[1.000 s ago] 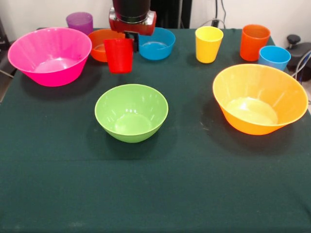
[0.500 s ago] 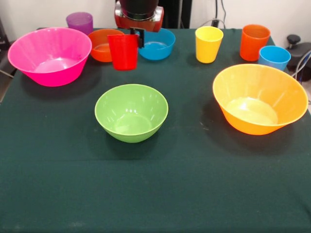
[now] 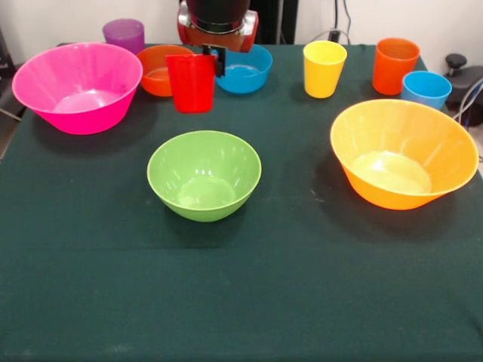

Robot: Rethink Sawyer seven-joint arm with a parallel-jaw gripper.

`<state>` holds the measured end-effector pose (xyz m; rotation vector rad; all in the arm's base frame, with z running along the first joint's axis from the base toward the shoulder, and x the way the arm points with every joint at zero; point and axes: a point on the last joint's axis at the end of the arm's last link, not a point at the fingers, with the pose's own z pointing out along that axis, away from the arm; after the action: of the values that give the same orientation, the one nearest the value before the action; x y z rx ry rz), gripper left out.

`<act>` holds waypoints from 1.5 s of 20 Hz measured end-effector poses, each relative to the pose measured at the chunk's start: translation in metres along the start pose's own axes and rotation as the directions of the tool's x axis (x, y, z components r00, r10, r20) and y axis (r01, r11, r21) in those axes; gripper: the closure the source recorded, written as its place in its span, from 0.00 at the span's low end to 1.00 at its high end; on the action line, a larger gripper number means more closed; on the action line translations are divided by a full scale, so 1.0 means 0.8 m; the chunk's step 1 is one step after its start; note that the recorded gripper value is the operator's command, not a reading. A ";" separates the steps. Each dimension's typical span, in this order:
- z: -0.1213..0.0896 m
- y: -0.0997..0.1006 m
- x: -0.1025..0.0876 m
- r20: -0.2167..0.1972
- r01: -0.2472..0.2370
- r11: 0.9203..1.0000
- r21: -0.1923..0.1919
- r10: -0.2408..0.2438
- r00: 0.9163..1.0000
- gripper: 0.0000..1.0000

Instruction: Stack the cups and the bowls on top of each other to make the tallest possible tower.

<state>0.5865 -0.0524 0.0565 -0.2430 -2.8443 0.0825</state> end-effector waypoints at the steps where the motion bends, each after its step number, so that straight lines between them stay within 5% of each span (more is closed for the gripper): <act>1: -0.001 0.000 -0.002 0.000 -0.001 1.000 0.001 0.001 1.000 1.00; 16: -0.021 -0.008 -0.062 -0.024 -0.022 1.000 0.015 0.022 0.999 1.00; 30: -0.042 0.020 -0.105 0.046 -0.002 1.000 -0.007 0.002 0.999 1.00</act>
<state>0.6781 -0.0502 0.0640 -0.2482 -2.8906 0.0790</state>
